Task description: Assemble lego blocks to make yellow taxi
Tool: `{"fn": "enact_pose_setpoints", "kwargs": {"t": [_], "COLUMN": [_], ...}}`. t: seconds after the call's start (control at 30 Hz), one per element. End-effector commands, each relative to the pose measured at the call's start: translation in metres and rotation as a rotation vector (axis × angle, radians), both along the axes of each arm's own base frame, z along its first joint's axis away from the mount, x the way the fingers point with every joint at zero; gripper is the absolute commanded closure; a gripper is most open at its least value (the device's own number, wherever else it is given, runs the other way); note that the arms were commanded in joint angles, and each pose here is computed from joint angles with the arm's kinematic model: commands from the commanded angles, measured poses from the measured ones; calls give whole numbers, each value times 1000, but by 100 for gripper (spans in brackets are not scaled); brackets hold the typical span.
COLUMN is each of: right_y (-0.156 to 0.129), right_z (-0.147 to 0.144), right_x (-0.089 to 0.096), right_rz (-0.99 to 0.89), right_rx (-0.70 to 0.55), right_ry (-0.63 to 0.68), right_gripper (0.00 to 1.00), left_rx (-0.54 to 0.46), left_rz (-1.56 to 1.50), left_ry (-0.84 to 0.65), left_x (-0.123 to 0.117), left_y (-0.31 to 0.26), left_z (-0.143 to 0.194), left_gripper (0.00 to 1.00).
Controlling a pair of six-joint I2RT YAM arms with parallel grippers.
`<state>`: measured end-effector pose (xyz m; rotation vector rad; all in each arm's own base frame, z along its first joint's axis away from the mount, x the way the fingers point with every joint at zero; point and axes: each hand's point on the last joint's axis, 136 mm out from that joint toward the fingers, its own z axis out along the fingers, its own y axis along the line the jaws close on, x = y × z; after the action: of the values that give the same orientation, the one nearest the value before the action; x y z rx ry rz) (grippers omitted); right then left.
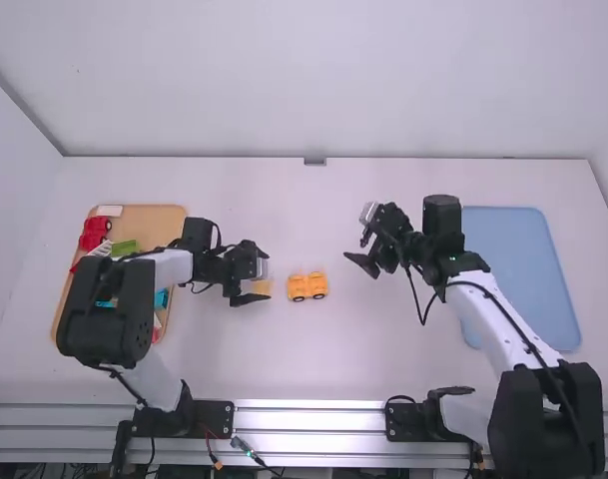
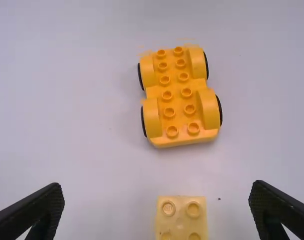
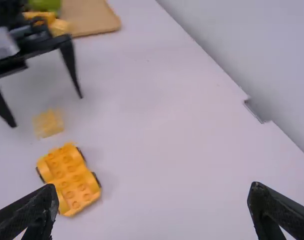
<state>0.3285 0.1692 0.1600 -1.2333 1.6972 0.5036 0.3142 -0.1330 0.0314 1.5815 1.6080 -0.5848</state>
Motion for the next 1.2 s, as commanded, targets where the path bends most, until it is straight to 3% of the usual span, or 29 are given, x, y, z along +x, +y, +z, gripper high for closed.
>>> {"fn": "enact_pose_setpoints", "kwargs": {"t": [0.0,0.2,0.4,0.7,0.93,1.17], "right_y": [14,21,32,44,51,62], "right_z": [-16,-52,-83,-106,-111,-123], "right_x": [-25,-33,-37,-41,-45,-50], "right_rz": [134,171,328,432,452,461], "right_rx": [37,53,100,156,141,56], "right_ry": [-23,37,59,90,99,96], "right_gripper": [1,1,1,1,1,1], "left_rx": [-79,-104,-87,-42,-30,-14], "left_rz": [4,12,-45,14,20,33], "left_ry": [55,113,116,111,116,127], "left_x": [-9,-5,-11,-3,-4,-8], "left_y": [-2,0,1,8,9,13], "left_z": [-2,-17,-30,-40,-42,-48], "left_gripper": [1,1,1,0,33,33]}}
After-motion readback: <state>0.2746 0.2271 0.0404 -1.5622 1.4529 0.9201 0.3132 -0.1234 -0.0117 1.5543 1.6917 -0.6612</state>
